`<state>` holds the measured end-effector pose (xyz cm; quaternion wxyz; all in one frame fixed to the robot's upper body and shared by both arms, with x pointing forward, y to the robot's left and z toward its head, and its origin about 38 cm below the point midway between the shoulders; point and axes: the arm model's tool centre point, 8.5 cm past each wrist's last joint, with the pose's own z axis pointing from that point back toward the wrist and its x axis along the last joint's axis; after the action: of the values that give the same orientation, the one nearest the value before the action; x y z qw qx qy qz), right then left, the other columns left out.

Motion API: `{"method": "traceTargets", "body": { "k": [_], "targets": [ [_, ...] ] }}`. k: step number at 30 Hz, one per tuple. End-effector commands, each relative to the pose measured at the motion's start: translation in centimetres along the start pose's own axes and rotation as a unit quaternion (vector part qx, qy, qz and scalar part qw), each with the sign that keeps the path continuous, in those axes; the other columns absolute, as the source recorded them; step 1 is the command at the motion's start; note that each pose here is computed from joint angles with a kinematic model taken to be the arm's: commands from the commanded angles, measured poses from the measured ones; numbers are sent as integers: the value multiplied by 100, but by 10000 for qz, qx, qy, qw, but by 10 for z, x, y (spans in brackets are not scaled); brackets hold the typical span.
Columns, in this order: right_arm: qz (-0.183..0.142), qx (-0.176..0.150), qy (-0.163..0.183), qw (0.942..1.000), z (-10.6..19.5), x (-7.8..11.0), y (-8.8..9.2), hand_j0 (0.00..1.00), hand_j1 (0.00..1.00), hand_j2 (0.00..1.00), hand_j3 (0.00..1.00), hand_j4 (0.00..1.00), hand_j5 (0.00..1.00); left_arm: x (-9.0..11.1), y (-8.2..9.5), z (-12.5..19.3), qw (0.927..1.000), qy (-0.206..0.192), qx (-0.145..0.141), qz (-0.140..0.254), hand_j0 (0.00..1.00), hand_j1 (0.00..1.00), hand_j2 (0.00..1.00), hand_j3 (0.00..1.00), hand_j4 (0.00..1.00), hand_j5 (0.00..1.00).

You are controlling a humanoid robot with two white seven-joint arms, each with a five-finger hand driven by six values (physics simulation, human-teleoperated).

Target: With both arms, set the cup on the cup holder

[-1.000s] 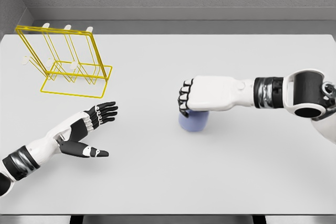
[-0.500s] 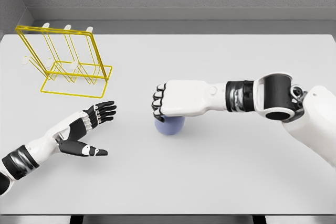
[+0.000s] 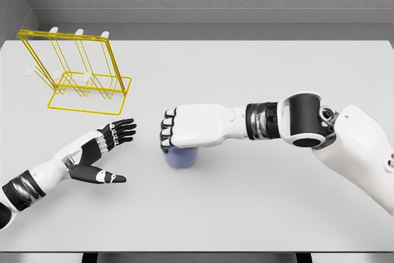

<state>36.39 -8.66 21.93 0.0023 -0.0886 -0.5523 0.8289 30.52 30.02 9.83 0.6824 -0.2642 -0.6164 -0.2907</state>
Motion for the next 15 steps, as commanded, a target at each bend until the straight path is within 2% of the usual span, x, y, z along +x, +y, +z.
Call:
{"method": "traceTargets", "body": {
  "k": [1, 6, 10, 13, 15],
  "targets": [
    [-20, -11, 17, 10000, 1, -1, 0, 99, 99, 99, 99, 99, 99, 0, 0, 0, 10000, -6, 5, 15, 100, 100, 100, 100, 100, 100],
    [-15, -30, 95, 9999, 5, -5, -2, 100, 100, 100, 100, 100, 100, 0, 0, 0, 10000, -6, 5, 15, 100, 100, 100, 100, 100, 100],
    [-1, -220, 418, 9989, 25, -20, -12, 100, 100, 100, 100, 100, 100, 0, 0, 0, 10000, -6, 5, 15, 100, 100, 100, 100, 100, 100],
    [-134, -680, 864, 9938, 68, -44, -31, 100, 100, 100, 100, 100, 100, 0, 0, 0, 10000, -7, 0, 13, 100, 100, 100, 100, 100, 100],
    [-330, -947, 1116, 9887, 109, -56, -38, 100, 100, 100, 100, 100, 100, 2, -1, -6, 10000, -77, -1, 25, 100, 100, 100, 100, 100, 100]
  ]
}}
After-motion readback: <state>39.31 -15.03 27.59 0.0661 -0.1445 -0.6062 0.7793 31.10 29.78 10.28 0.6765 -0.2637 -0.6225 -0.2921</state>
